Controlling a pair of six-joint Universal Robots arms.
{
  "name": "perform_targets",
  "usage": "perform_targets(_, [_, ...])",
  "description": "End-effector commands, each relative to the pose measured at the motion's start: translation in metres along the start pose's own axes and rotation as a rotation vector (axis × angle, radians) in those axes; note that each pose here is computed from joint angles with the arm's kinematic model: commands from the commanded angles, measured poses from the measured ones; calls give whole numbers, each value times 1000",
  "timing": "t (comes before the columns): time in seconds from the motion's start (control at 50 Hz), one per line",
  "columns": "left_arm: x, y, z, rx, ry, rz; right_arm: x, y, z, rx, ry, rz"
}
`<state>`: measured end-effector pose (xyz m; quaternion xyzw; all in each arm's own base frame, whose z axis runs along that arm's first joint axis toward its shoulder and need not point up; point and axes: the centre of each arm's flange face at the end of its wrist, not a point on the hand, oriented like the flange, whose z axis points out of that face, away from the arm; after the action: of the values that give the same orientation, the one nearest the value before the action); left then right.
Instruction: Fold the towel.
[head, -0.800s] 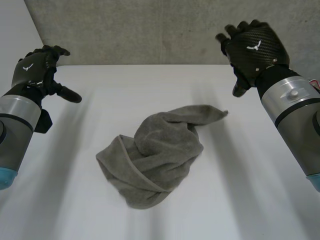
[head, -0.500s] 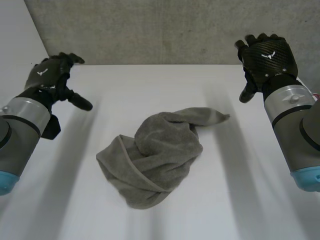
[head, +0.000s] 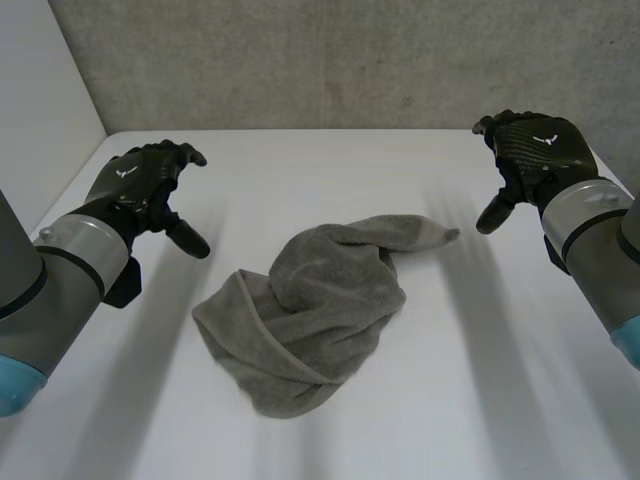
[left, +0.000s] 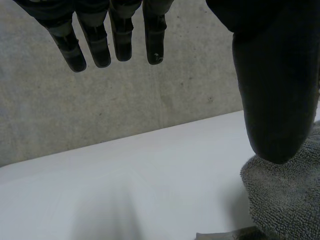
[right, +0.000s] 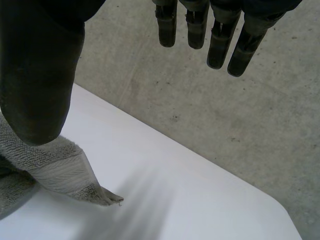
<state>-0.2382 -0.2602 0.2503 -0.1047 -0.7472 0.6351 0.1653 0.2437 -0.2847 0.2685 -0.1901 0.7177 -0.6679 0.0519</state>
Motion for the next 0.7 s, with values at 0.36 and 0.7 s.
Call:
perform_targets(0.36, [8,1,9,29,139,130,-61,14,-37,-113,-466,-115])
perform_targets(0.7, [-32,61,49,-215,279,326,-125,58,-81,-280,-706,-97])
